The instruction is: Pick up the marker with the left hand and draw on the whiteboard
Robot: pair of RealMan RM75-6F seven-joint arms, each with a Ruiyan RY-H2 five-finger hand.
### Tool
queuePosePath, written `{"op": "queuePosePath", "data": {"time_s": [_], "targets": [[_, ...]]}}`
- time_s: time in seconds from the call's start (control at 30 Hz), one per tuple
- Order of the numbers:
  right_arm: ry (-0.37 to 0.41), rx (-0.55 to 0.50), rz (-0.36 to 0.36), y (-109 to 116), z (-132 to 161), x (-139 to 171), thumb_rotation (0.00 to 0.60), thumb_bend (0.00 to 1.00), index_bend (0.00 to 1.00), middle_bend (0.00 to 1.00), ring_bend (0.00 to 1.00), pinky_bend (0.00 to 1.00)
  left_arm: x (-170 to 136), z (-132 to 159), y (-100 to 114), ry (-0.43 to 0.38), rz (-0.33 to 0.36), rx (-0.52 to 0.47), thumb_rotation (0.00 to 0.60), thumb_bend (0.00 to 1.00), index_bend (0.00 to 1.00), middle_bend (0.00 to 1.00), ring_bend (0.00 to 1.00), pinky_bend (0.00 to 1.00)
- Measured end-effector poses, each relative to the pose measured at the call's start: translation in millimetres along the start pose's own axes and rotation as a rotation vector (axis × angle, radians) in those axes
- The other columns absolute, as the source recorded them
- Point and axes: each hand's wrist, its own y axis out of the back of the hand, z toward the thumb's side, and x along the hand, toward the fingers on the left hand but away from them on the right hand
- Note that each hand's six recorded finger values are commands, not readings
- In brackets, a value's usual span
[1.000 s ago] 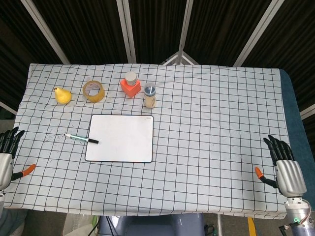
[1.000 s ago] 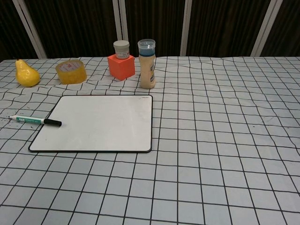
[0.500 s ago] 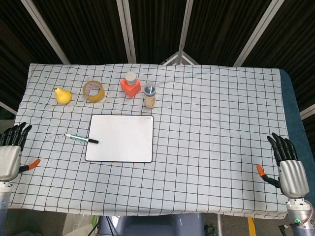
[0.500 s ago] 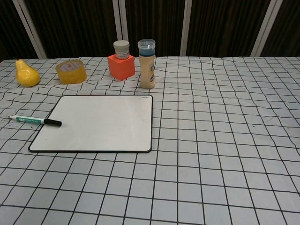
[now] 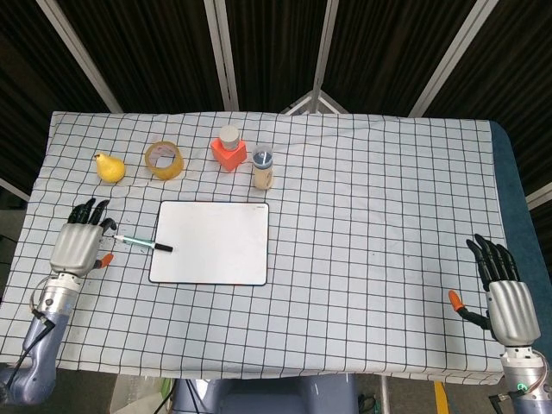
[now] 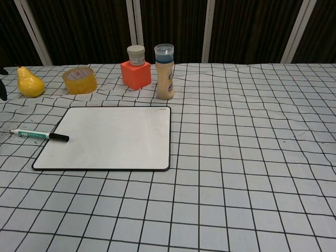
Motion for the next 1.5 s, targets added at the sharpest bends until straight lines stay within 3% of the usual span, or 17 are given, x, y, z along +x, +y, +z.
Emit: {"op": "queuePosePath", "data": {"time_s": [0.73, 1.07, 1.33, 1.5], "targets": [[-0.024, -0.029, 0.014, -0.1, -2.3, -2.1, 0.600, 0.32, 0.00, 0.00, 0.00, 0.00, 46.2, 44.1, -54.9, 0.016, -0.105, 0.040, 0.600, 0.43, 0.45, 0.09, 0.00, 0.11], [-0.027, -0.037, 0.016, 0.0, -2.2, -2.0, 0.600, 0.32, 0.00, 0.00, 0.00, 0.00, 49.9, 55.9, -61.2, -0.004, -0.106, 0.036, 0.600, 0.46, 0.48, 0.09, 0.00, 0.11], [-0.029, -0.045, 0.016, 0.4, -1.8, -1.4, 0.600, 0.32, 0.00, 0.00, 0.00, 0.00, 50.5, 53.3, -63.9, 0.016, -0.106, 0.016, 0.600, 0.57, 0.64, 0.17, 0.02, 0.11], [-0.034, -0.050, 0.013, 0.9, -2.2, -0.8, 0.600, 0.32, 0.00, 0.00, 0.00, 0.00, 49.2, 57.0, -58.1, 0.009, -0.086, -0.017, 0.600, 0.58, 0.66, 0.18, 0.02, 0.11]]}}
